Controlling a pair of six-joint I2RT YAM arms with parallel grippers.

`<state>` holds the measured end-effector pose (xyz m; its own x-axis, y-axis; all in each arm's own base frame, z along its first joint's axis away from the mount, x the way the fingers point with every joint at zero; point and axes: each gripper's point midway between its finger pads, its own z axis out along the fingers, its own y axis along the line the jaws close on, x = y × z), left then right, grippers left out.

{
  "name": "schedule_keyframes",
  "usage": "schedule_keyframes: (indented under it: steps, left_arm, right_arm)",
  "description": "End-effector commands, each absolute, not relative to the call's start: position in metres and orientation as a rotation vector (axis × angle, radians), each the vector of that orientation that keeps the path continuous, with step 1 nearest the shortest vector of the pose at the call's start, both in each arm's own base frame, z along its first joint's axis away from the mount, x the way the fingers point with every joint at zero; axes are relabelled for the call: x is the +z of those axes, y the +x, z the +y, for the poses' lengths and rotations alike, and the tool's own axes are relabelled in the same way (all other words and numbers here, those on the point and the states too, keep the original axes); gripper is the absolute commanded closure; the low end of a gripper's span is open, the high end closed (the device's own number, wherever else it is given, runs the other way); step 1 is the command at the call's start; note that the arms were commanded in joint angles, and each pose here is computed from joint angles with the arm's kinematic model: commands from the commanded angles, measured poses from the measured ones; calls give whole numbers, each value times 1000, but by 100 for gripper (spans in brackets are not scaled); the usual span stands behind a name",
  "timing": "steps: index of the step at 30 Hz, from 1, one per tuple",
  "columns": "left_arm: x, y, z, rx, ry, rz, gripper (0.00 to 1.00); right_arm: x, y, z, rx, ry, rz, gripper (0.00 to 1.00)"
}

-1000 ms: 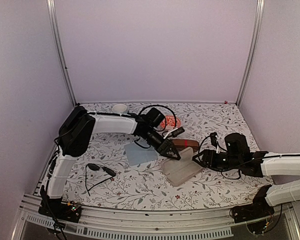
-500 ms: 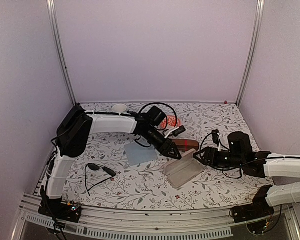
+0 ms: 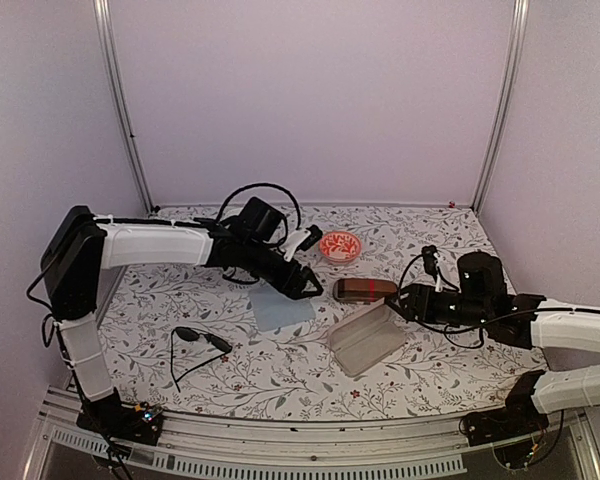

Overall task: Organize the sunglasses
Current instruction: Place the sunglasses case at the center of the board, then move the glasses cleaning cloth to the center of the board.

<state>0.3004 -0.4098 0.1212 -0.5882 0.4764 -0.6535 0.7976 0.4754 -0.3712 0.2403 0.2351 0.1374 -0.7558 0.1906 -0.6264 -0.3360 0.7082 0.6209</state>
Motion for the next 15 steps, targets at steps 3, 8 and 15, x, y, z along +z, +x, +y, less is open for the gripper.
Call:
schedule_keyframes:
  steps: [3, 8, 15]
  left_arm:
    - [79, 341, -350, -617, 841, 2395, 32]
    - [49, 330, -337, -575, 843, 2475, 32]
    - [23, 310, -324, -589, 821, 2561, 31]
  right_arm:
    - [144, 248, 247, 972, -165, 2210, 36]
    - [138, 248, 251, 975, -168, 2228, 37]
    - [134, 248, 251, 972, -160, 2242, 37]
